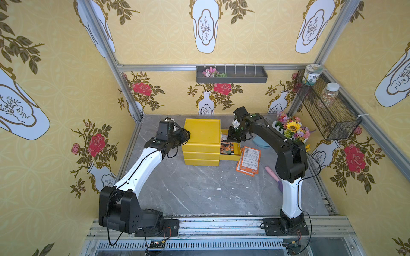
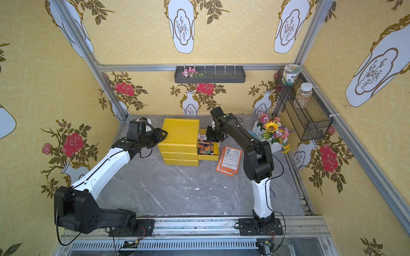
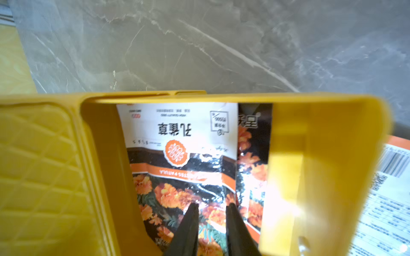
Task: Take the seed bags out of the drawer
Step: Pick up the seed packet from the drawer.
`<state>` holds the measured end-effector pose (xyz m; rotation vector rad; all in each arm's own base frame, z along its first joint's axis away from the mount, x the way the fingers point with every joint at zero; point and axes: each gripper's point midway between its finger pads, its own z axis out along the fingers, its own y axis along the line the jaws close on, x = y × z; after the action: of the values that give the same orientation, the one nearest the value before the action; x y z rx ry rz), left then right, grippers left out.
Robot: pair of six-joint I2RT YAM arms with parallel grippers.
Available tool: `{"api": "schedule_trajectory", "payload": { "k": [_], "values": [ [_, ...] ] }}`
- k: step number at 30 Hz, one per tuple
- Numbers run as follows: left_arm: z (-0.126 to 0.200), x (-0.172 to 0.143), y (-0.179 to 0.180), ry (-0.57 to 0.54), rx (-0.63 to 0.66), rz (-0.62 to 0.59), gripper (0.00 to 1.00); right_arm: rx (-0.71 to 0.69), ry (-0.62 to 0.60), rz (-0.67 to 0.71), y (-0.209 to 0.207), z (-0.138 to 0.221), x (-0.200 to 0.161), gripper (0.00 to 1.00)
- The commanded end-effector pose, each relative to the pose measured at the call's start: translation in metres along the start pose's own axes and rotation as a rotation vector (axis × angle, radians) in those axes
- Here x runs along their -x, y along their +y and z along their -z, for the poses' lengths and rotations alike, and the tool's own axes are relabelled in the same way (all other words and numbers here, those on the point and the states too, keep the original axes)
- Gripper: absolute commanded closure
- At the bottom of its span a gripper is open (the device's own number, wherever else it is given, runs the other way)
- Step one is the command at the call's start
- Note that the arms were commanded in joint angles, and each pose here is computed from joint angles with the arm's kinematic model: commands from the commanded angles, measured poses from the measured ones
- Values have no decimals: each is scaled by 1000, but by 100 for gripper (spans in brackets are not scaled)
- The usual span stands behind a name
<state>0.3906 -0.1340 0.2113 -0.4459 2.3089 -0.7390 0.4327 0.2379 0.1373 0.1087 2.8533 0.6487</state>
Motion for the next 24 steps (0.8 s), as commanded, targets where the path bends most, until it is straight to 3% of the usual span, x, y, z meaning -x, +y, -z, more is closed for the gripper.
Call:
{"api": "schedule_trajectory", "payload": {
  "k": [1,10,24],
  "values": [
    [-5,-31,19,126,63,36,46,-72,-20,45,-5,9,1,70],
    [-4,-31,18,124,56,40,46,-177,12,85,-11,-8,-2,61],
    [-2,-32,17,125,48,34,46,-192,60,92,-8,-34,-13,60]
  ]
}}
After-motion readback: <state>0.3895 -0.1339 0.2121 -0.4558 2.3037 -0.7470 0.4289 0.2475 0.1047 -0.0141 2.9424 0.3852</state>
